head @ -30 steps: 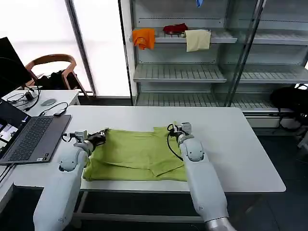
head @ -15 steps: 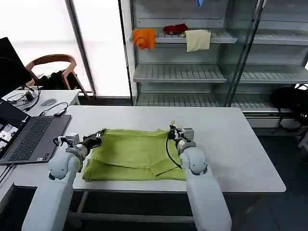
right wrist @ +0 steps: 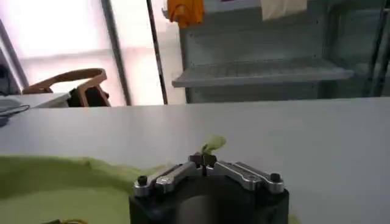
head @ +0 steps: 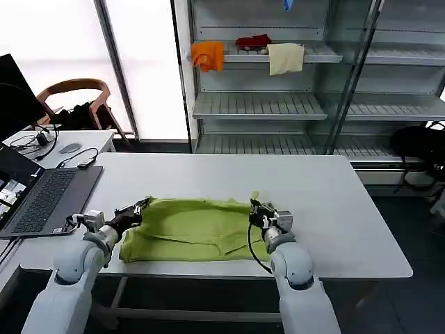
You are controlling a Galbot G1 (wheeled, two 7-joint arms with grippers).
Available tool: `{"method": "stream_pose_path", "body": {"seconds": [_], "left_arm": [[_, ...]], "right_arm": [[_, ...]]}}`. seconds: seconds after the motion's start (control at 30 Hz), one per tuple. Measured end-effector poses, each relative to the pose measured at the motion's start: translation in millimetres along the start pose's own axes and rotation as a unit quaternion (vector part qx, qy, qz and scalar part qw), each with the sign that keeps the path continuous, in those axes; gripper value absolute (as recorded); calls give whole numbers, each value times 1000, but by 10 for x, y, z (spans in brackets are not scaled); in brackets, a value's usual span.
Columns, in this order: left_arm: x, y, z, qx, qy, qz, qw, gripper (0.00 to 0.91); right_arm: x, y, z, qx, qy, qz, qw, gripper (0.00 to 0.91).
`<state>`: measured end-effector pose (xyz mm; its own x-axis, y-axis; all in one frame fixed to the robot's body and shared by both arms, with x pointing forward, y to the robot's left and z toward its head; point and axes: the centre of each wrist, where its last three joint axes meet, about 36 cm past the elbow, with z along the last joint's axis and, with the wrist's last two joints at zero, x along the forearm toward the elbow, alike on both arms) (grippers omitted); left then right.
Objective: Fold and organize the clothes.
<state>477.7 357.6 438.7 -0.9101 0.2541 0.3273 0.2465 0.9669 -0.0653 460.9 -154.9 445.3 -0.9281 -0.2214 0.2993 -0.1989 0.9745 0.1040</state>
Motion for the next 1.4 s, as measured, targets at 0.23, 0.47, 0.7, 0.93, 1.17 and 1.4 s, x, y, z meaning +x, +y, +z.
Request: {"method": "stream_pose_path", "body": {"seconds": [0.23, 0.47, 0.7, 0.93, 1.17, 1.4], "left_arm": [[146, -60, 113, -7, 4, 4, 1000, 0], [254, -75, 165, -21, 8, 2, 1000, 0], [324, -79, 205, -36, 12, -3, 999, 0], [375, -85, 243, -53, 19, -15, 998, 10], [419, -141, 286, -68, 25, -25, 997, 907], [427, -240, 312, -88, 27, -38, 995, 907]], "right_arm": [[154, -25, 86, 2, 5, 2, 1000, 0], [289, -51, 131, 6, 7, 4, 1000, 0], [408, -37, 149, 11, 5, 0, 1000, 0], [474, -32, 215, 18, 13, 3, 1000, 0], [504, -16, 286, 36, 23, 16, 999, 50], [528, 0, 314, 66, 27, 34, 997, 907]]}}
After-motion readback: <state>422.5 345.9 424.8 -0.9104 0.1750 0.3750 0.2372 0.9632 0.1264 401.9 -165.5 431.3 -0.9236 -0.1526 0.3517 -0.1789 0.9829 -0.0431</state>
